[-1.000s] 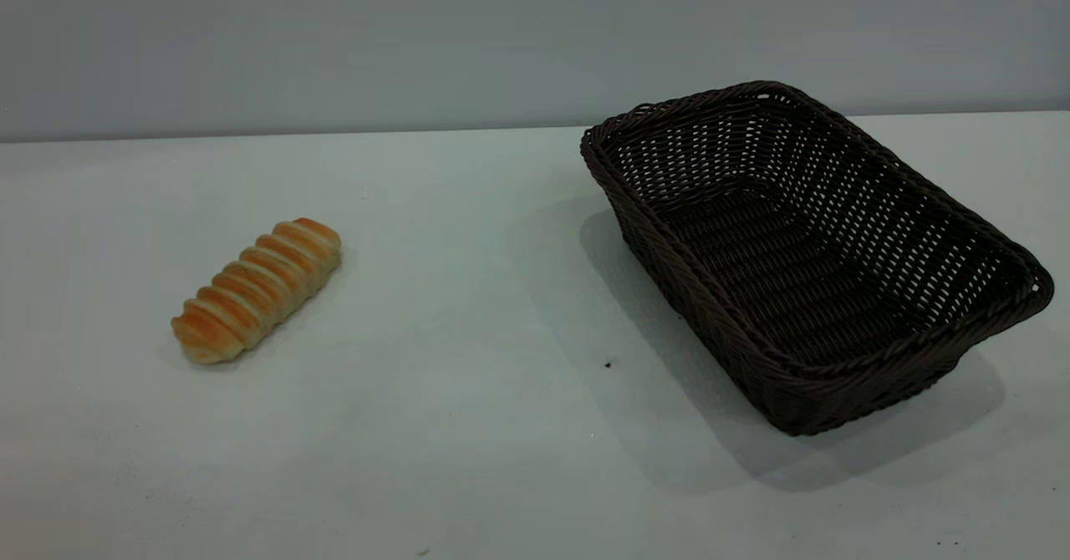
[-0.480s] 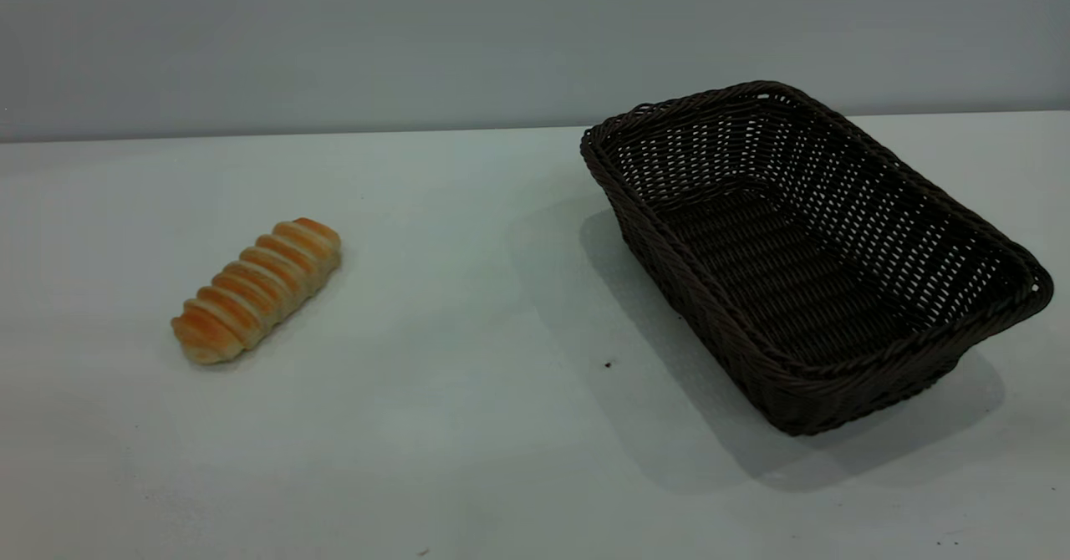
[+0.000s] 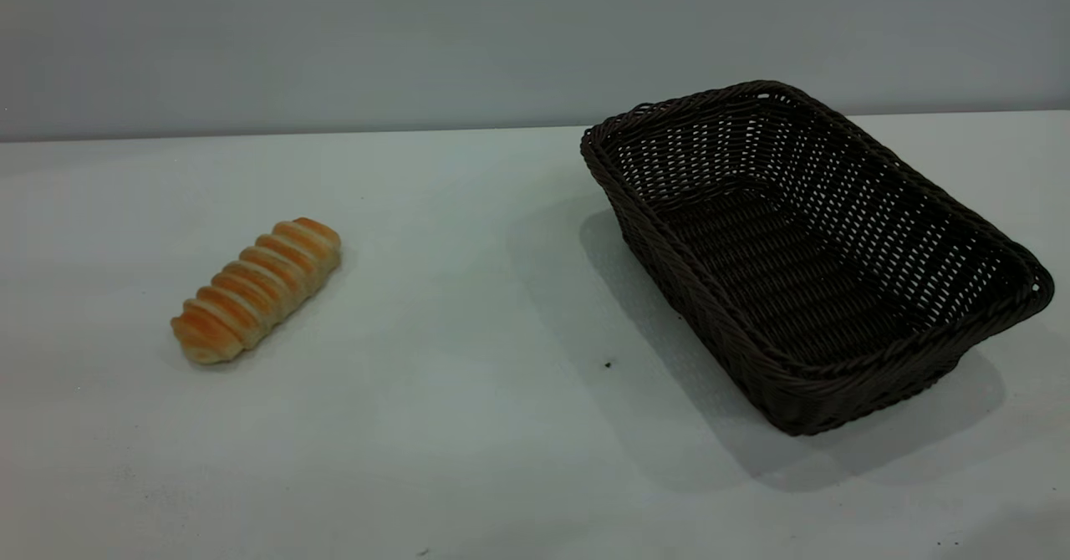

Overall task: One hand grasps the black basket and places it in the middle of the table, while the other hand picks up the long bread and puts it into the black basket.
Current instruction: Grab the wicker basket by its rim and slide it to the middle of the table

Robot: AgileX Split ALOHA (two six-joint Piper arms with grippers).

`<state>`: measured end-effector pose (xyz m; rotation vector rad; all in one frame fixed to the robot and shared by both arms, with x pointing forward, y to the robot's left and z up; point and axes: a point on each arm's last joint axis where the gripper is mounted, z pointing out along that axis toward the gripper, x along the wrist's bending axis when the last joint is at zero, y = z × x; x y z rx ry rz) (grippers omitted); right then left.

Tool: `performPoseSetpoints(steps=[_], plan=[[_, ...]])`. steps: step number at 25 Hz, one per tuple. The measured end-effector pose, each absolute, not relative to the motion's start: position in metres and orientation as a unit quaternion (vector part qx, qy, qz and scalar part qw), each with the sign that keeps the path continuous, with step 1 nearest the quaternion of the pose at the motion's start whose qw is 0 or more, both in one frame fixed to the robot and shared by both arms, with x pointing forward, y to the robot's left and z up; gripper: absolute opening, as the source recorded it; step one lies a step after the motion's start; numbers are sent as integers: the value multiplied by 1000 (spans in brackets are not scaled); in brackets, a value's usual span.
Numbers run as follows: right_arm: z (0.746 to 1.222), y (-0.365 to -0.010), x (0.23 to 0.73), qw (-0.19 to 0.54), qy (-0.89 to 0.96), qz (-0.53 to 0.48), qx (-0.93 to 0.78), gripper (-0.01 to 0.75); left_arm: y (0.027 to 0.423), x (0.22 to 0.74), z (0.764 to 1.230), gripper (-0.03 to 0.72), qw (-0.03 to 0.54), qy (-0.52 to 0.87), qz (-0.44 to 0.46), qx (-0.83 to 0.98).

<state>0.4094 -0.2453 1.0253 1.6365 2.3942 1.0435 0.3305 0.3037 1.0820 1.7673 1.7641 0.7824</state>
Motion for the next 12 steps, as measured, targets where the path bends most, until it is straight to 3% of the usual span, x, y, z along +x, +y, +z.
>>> performPoseSetpoints(steps=[6, 12], plan=[[983, -220, 444, 9, 791, 295, 536, 456, 304, 333, 1083, 553, 263, 650, 292, 650], [964, -222, 470, 28, 707, 293, 644, 456, 304, 333, 1082, 553, 262, 651, 291, 651]])
